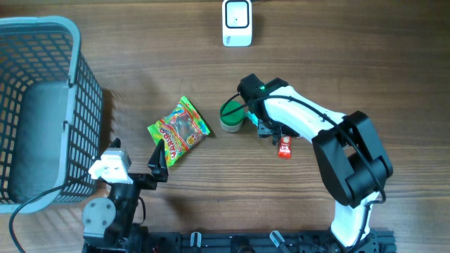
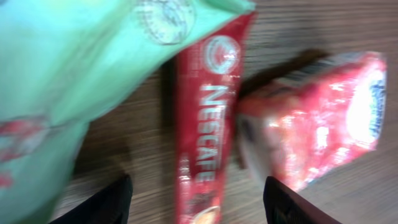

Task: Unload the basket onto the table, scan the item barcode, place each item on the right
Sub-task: 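Grasp the red Nescafe stick with the right gripper, then swing the Nescafe stick under the scanner with the right gripper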

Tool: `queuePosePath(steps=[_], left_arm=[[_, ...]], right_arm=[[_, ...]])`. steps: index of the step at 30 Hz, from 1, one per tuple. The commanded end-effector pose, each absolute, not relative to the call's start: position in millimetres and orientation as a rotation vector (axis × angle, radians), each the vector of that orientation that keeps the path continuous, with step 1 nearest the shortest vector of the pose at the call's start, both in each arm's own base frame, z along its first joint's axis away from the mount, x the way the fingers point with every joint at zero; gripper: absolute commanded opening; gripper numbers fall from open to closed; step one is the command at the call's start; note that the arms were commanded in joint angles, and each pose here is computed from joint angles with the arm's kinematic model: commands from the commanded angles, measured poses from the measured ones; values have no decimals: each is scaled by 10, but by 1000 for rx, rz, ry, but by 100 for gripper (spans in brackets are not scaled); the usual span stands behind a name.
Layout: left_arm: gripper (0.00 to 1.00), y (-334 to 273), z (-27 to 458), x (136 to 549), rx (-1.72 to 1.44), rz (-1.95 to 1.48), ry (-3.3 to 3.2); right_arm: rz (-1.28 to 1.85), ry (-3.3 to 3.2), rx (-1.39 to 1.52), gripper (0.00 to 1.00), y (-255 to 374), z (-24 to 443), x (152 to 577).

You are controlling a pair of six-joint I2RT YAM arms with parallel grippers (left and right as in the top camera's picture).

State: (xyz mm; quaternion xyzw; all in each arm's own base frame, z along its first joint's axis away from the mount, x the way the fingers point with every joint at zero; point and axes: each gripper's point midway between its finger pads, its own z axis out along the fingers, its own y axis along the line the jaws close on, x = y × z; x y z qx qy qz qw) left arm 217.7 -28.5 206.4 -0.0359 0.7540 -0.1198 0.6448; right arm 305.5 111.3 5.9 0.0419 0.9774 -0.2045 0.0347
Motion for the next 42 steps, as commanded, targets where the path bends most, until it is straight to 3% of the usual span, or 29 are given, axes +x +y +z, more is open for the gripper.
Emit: queuePosePath(steps=[1, 5, 11, 15, 16, 20, 23, 27, 32, 35, 42], left_arm=[[100, -318, 2062, 2170, -77, -295, 1713], [100, -315, 1974, 2156, -79, -290, 1749], [100, -307, 1922, 2148, -83, -285, 1770], [100, -305, 1857, 2134, -85, -282, 1797], [100, -304, 1798, 2121, -87, -280, 1821], [100, -299, 1683, 2089, -90, -274, 1870], [100, -301, 1683, 2089, -90, -275, 1870], [100, -297, 1611, 2067, -93, -271, 1901], [100, -294, 1509, 2030, -95, -266, 1945], [100, -291, 1457, 2010, -97, -264, 1968], [100, -278, 1213, 1894, -105, -250, 2078]], right_arm=[[-861, 3021, 151, 68, 827, -194, 2866], [-829, 3073, 132, 65, 836, -306, 2747], [-749, 3159, 98, 34, 828, -620, 2478], [-701, 3154, 119, 16, 879, -654, 2515], [-653, 3161, 141, 5, 934, -679, 2526], [-413, 3255, 85, 4, 1235, -697, 2540], [-133, 3343, -75, 5, 1588, -437, 2571], [461, 3326, -298, 5, 2163, 330, 2513], [1019, 3184, -292, 5, 2372, 1219, 2345], [1230, 3129, -340, 5, 2417, 1460, 2244], [2275, 2533, -518, 5, 2908, 2517, 2126]])
